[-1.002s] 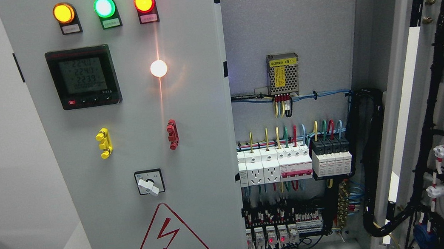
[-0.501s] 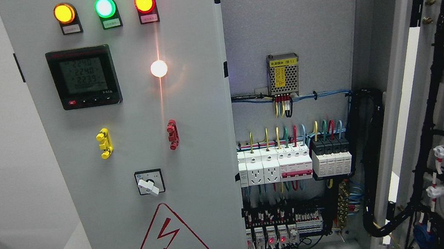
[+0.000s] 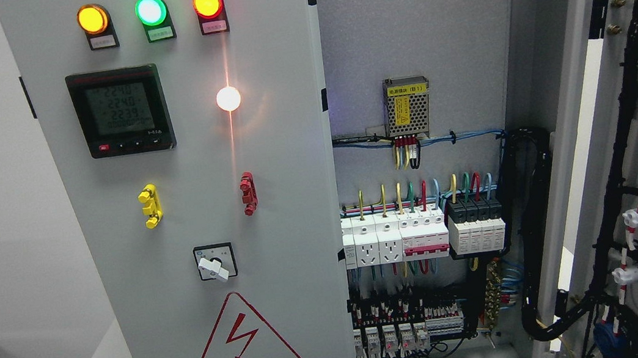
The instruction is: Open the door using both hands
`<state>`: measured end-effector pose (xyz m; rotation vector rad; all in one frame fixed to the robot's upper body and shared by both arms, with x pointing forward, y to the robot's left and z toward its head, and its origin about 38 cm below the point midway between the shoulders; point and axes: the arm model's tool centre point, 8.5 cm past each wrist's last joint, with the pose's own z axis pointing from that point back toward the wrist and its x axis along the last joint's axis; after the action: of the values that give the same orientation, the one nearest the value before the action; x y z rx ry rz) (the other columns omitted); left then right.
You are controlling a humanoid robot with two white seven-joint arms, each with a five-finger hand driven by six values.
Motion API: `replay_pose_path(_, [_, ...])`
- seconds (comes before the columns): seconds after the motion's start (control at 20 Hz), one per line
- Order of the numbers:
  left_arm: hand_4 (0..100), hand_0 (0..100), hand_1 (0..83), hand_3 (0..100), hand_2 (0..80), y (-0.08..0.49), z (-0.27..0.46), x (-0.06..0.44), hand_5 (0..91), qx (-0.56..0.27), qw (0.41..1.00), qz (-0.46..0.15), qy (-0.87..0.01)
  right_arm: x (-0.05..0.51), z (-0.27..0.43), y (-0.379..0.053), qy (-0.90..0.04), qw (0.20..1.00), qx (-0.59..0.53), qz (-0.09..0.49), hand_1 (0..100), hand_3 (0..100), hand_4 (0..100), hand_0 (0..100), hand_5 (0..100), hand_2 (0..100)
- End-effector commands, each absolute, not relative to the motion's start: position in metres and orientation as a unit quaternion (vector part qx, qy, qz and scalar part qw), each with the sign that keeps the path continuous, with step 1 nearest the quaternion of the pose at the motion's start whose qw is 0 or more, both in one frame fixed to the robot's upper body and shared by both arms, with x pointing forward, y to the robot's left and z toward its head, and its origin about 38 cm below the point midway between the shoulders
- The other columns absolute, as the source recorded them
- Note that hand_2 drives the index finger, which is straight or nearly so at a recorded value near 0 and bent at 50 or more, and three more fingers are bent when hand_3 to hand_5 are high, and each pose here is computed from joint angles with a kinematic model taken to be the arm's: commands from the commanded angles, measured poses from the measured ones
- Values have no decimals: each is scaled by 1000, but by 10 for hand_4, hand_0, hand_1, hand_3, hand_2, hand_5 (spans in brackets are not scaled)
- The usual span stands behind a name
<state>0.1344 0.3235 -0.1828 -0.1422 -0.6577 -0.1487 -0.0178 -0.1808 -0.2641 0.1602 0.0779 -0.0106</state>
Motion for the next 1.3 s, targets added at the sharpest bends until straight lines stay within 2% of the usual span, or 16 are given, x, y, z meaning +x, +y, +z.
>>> replay_pose_path(0.0, [0, 0, 0, 0, 0, 344, -245, 17, 0, 49, 986, -17, -156, -18, -264, -180, 39, 996, 81, -4, 0, 0, 0, 0, 0, 0])
replay_pose_path(0.25, [0, 0, 0, 0, 0, 327, -253, -16, 0, 86, 986, 94, -104, -18, -264, -180, 39, 996, 81, -4, 0, 0, 0, 0, 0, 0])
replay_pose_path(0.55, [0, 0, 0, 0, 0, 324, -253, -13, 0, 78, 991, -7, -105, -18, -264, -180, 39, 996, 81, -4, 0, 0, 0, 0, 0, 0])
replay_pose_path(0.9, [0, 0, 0, 0, 0, 310, -251, -57, 0, 70, 995, -53, -37, -18, -264, -180, 39, 996, 81, -4, 0, 0, 0, 0, 0, 0])
replay_pose_path(1.1, [0, 0, 0, 0, 0, 304, -252, -62, 0, 67, 997, -38, -33, -16, -264, -180, 36, 996, 81, -6, 0, 0, 0, 0, 0, 0])
replay_pose_path(1.25, [0, 0, 0, 0, 0, 294, -253, -64, 0, 59, 997, -28, -30, 4, -265, -179, -8, 997, 82, -7, 0, 0, 0, 0, 0, 0])
